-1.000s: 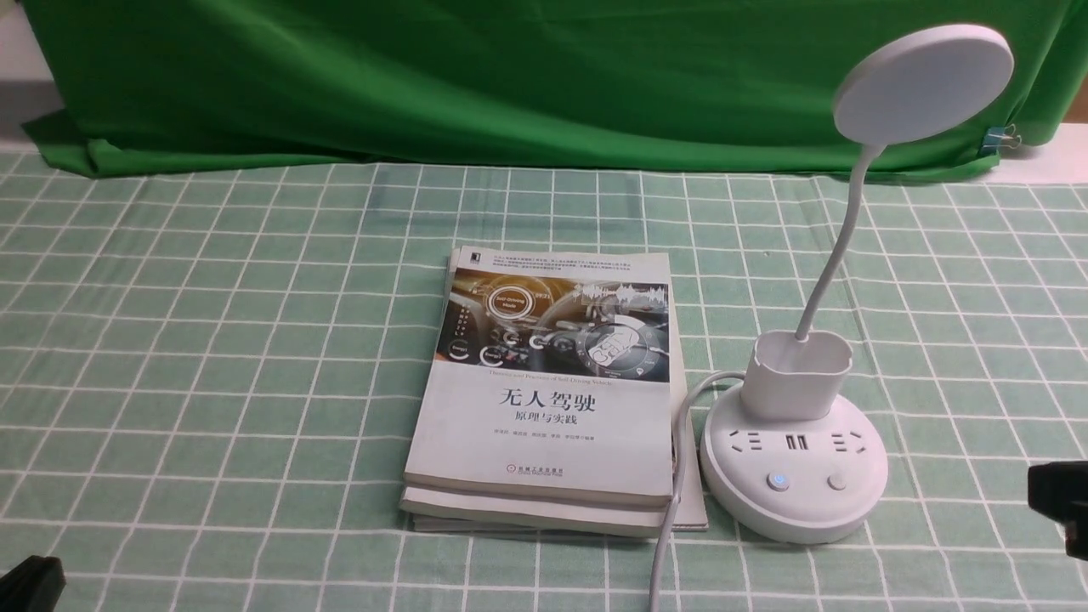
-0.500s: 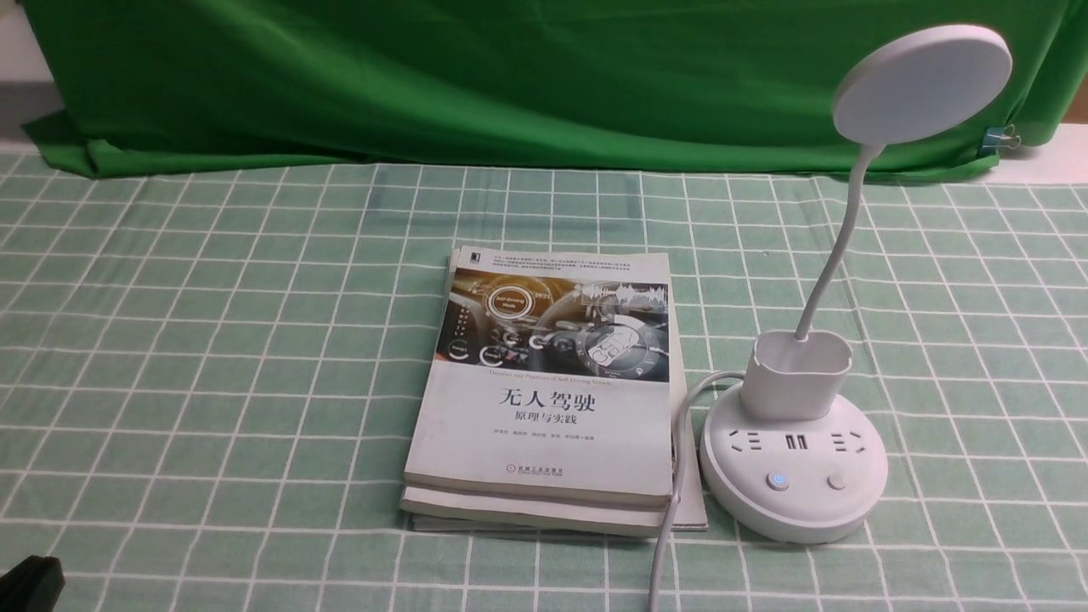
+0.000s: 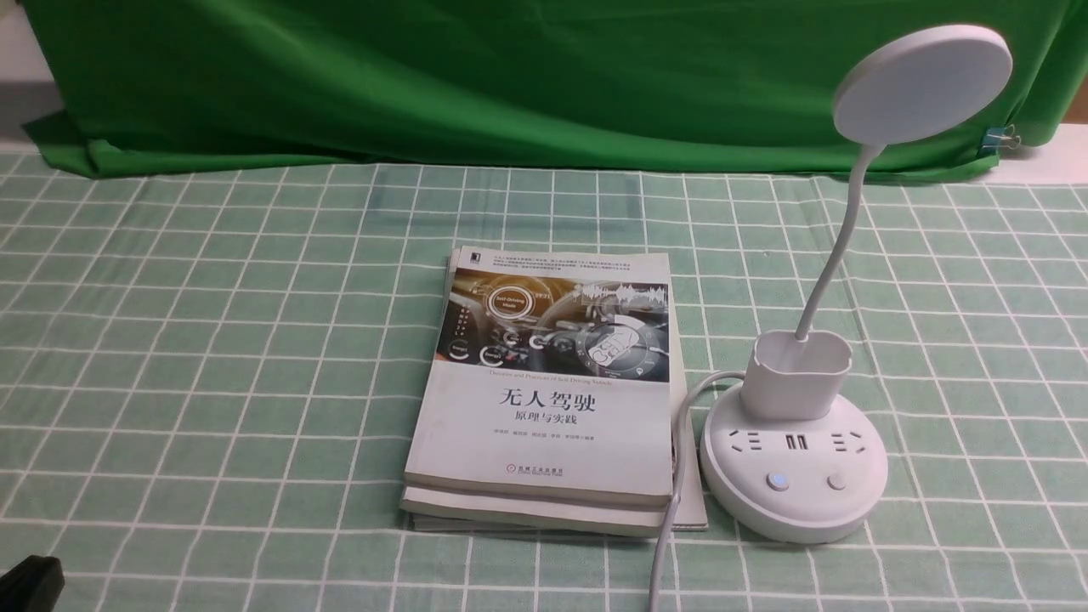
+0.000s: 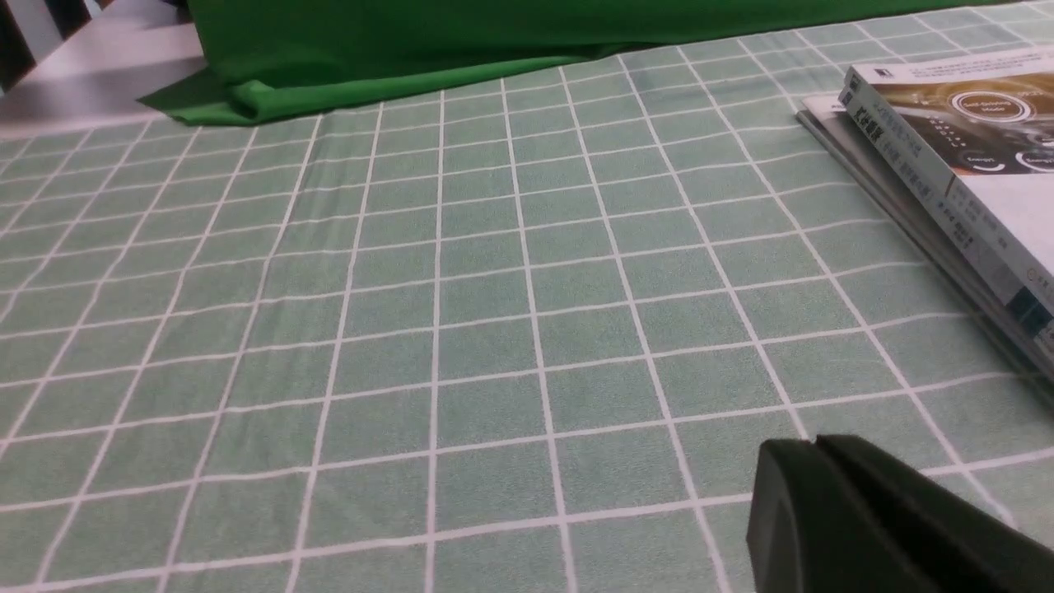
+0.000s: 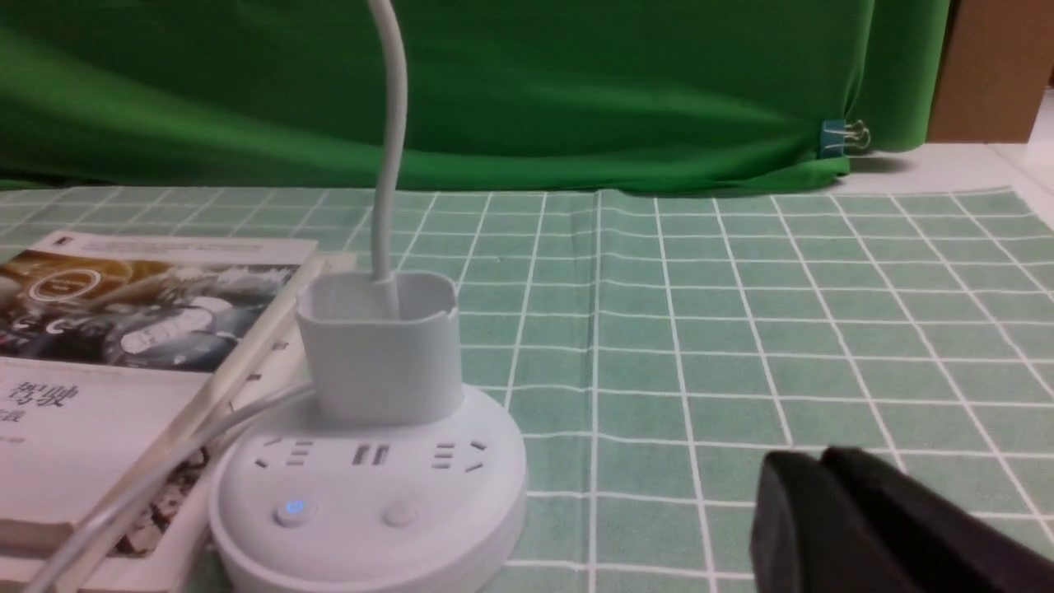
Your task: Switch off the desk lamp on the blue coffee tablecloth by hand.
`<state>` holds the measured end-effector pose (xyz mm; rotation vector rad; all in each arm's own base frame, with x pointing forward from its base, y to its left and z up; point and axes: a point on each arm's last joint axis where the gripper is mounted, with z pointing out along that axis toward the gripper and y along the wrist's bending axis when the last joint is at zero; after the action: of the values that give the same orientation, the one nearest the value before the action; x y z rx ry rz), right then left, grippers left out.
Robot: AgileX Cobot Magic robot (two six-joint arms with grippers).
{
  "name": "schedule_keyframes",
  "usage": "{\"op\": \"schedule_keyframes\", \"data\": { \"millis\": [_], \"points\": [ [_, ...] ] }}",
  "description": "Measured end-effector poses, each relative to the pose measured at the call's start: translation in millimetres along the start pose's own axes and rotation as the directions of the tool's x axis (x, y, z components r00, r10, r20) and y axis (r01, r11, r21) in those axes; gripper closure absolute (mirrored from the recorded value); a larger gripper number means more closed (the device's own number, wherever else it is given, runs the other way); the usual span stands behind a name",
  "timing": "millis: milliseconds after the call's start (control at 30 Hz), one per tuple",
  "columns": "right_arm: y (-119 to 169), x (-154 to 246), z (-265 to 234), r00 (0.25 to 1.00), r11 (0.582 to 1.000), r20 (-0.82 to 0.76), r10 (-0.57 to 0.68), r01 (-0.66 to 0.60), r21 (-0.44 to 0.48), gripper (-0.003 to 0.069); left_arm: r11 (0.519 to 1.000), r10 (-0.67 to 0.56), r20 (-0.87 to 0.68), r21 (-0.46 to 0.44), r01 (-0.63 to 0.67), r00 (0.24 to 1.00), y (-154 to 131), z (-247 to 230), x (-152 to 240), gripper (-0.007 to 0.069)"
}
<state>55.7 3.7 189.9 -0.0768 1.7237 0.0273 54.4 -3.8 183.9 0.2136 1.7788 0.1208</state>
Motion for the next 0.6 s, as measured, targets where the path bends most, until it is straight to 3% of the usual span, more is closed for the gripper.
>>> {"op": "schedule_keyframes", "data": {
  "millis": [600],
  "points": [
    [0.0, 0.1, 0.0, 1.000, 1.000, -0.001, 0.004, -0.004, 0.000, 0.0594, 1.000, 0.006, -0.001, -0.002, -0.006, 1.000, 0.1, 0.0, 0.1, 0.0625]
  ]
}}
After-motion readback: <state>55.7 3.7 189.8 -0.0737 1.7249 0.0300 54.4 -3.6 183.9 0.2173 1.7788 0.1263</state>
